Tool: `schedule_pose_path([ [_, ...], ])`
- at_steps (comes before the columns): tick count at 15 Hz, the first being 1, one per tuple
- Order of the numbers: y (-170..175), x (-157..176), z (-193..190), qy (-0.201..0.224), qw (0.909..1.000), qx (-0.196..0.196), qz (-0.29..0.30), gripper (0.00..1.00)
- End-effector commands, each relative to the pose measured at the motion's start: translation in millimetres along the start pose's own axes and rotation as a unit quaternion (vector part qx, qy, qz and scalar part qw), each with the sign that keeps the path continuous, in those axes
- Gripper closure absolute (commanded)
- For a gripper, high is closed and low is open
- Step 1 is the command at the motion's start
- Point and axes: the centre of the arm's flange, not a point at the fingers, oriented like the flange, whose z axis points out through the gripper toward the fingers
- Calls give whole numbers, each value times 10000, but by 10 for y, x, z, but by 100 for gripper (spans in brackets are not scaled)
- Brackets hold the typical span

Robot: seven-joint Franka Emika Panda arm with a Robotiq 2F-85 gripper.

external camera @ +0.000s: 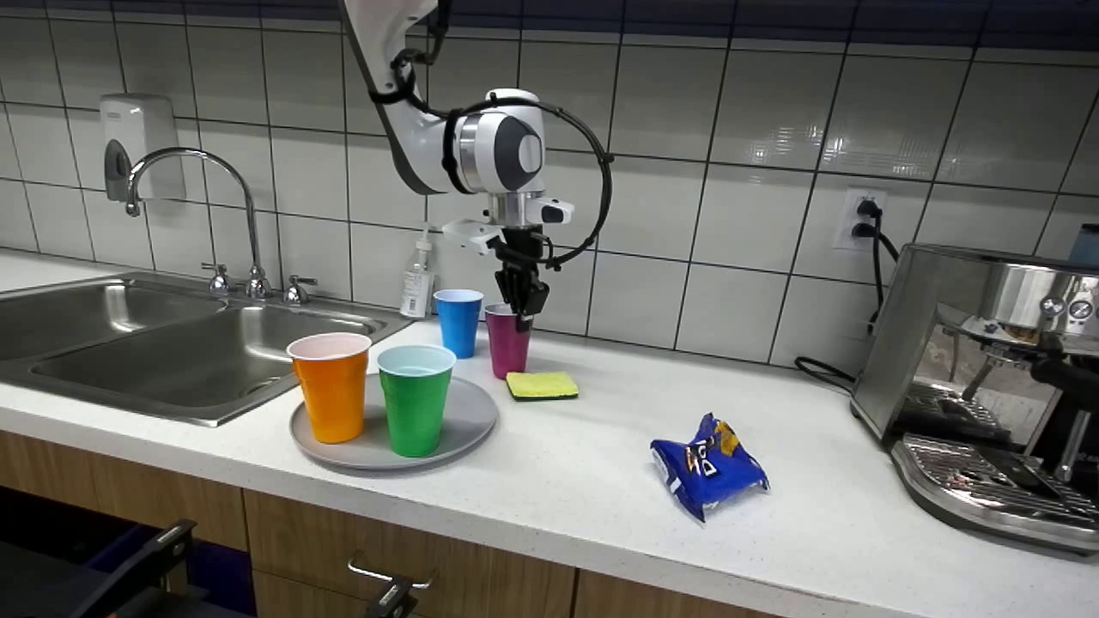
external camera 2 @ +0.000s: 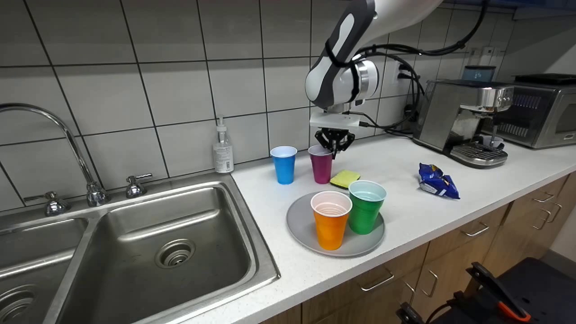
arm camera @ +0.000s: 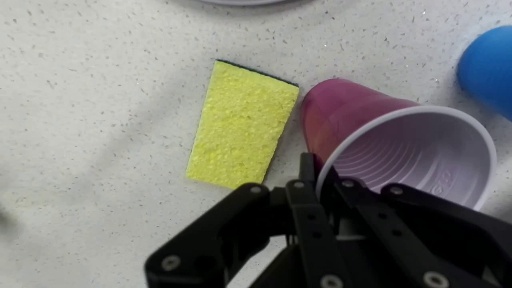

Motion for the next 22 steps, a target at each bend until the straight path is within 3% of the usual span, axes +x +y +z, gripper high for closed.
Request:
schedule_pose_path([
  [1, 182, -101, -218, 48, 9999, 141, -6, 99],
  [12, 536, -313, -547, 78, 9994, 338, -7, 99],
  [22, 818, -754, -660, -173, 9981, 349, -467, 99],
])
